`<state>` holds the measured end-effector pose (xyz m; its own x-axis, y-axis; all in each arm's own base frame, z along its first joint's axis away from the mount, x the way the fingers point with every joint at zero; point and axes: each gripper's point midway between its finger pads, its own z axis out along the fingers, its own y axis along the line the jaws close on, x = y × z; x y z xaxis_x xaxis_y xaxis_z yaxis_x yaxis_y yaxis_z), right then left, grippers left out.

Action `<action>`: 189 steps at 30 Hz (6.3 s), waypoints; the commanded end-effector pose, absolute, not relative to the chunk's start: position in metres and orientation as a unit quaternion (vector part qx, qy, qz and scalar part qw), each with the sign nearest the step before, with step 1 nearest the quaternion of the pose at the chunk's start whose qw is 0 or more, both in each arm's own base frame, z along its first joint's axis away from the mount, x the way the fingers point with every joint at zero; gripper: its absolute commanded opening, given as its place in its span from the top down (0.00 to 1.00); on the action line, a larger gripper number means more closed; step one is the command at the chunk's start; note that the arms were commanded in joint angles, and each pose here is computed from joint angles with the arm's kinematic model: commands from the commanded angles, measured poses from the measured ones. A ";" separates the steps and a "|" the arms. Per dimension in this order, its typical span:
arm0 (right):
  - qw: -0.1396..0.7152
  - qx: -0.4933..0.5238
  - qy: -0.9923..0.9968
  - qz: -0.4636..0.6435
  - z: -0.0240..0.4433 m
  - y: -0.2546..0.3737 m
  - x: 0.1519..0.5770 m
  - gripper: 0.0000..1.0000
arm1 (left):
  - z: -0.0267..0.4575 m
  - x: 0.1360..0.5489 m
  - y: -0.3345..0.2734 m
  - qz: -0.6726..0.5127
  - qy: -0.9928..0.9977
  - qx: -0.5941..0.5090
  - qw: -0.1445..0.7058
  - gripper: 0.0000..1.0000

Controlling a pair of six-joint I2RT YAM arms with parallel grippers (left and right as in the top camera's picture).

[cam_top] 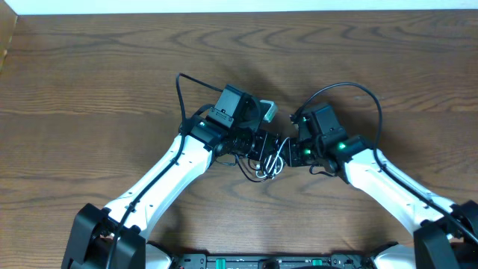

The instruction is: Untangle cables

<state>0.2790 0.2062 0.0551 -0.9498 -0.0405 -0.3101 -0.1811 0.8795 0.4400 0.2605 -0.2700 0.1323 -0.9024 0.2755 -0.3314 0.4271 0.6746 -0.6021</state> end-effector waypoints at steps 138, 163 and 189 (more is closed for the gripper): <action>0.080 0.211 0.972 -0.072 0.044 -0.011 0.244 0.99 | 0.007 0.292 -0.085 0.002 1.000 -0.002 0.012 0.64; 0.153 -0.139 0.884 0.419 0.113 0.161 0.268 0.99 | 0.105 0.286 -0.197 -0.293 0.949 0.083 0.085 0.55; 0.070 0.120 0.988 0.068 0.044 0.047 0.253 0.71 | 0.058 0.244 -0.295 -0.323 0.922 0.213 0.033 0.55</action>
<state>0.2504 0.0864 0.0498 -0.9913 0.0863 -0.0996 0.0456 0.9338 0.3550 0.2467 -0.2948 0.0658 -0.9072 0.3626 -0.2132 0.4166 0.7044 -0.5746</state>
